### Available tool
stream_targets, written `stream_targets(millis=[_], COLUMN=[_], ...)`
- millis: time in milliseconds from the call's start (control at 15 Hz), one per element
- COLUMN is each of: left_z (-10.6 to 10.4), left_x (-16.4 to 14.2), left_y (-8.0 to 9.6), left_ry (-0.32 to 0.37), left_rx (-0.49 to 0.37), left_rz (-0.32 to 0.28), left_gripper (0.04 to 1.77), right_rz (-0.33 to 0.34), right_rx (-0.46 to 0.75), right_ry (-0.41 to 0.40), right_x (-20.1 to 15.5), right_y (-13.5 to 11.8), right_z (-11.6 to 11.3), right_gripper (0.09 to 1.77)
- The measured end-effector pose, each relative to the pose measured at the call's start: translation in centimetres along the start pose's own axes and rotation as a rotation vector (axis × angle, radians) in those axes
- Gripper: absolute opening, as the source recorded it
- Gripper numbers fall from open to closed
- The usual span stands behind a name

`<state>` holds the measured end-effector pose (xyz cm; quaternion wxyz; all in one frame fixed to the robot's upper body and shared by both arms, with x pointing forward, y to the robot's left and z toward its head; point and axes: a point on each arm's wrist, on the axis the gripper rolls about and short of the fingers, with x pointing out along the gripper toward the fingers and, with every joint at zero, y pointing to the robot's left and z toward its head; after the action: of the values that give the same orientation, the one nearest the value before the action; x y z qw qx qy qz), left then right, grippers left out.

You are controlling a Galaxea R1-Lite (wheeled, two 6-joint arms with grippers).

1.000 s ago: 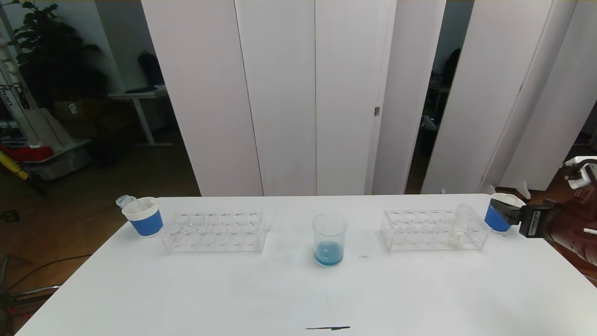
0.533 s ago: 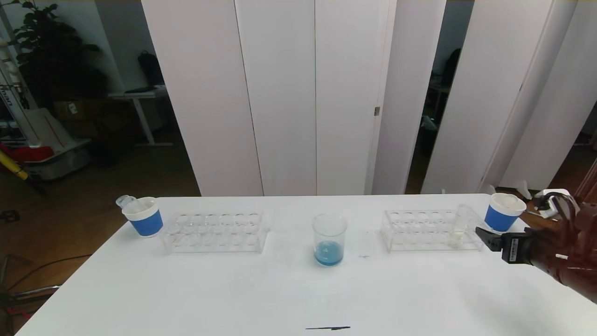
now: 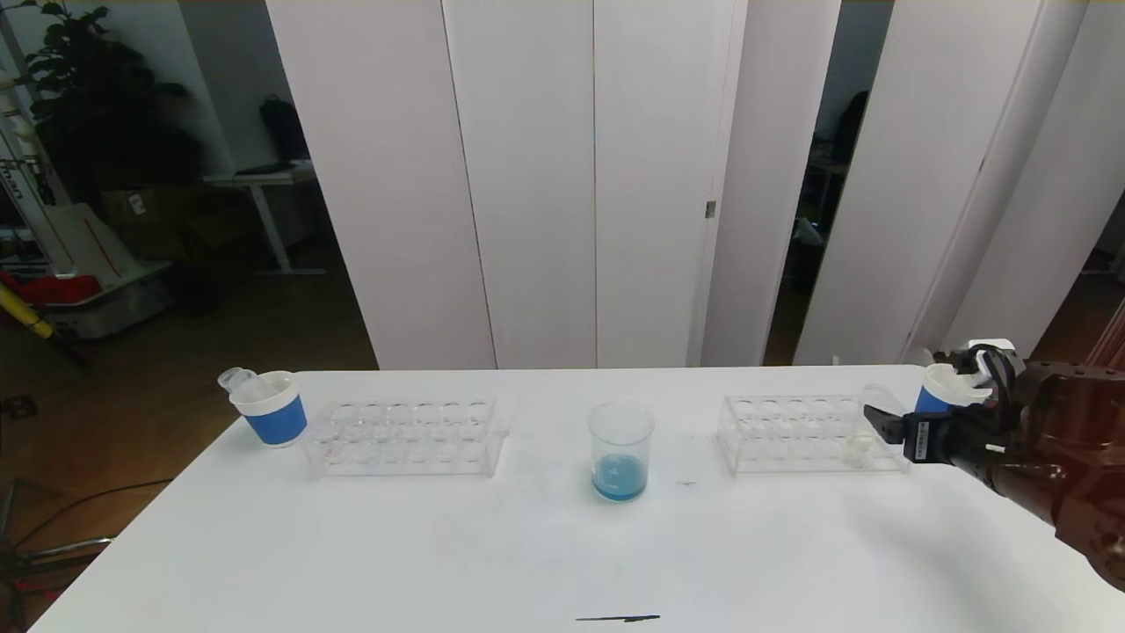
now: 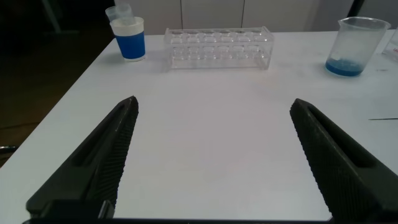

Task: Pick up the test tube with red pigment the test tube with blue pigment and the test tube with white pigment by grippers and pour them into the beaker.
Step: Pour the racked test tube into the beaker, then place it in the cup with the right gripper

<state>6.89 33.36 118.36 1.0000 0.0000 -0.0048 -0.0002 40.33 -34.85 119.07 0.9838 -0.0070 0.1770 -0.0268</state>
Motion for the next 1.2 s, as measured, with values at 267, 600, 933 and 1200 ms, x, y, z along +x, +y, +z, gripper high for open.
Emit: stream_targets(millis=[267,600,933,1200], left_z=[0.0,0.0,0.0,0.0], left_x=[0.0,0.0,0.0,0.0], left_y=[0.0,0.0,0.0,0.0], left_ry=[0.0,0.0,0.0,0.0], left_rx=[0.0,0.0,0.0,0.0], left_rz=[0.0,0.0,0.0,0.0], left_gripper=[1.74,1.74,1.74,1.74], right_rz=[0.027,0.047,0.052,0.067], right_rx=[-0.013,-0.025,-0.038,-0.043], right_ry=[0.007,-0.005,0.0,-0.002], right_x=[2.0,2.7,3.4,3.9], right_y=[0.9,1.7,1.9,2.5], right_z=[-0.6,-0.4,-0.6,-0.6], right_gripper=[1.75,1.75,1.75,1.1])
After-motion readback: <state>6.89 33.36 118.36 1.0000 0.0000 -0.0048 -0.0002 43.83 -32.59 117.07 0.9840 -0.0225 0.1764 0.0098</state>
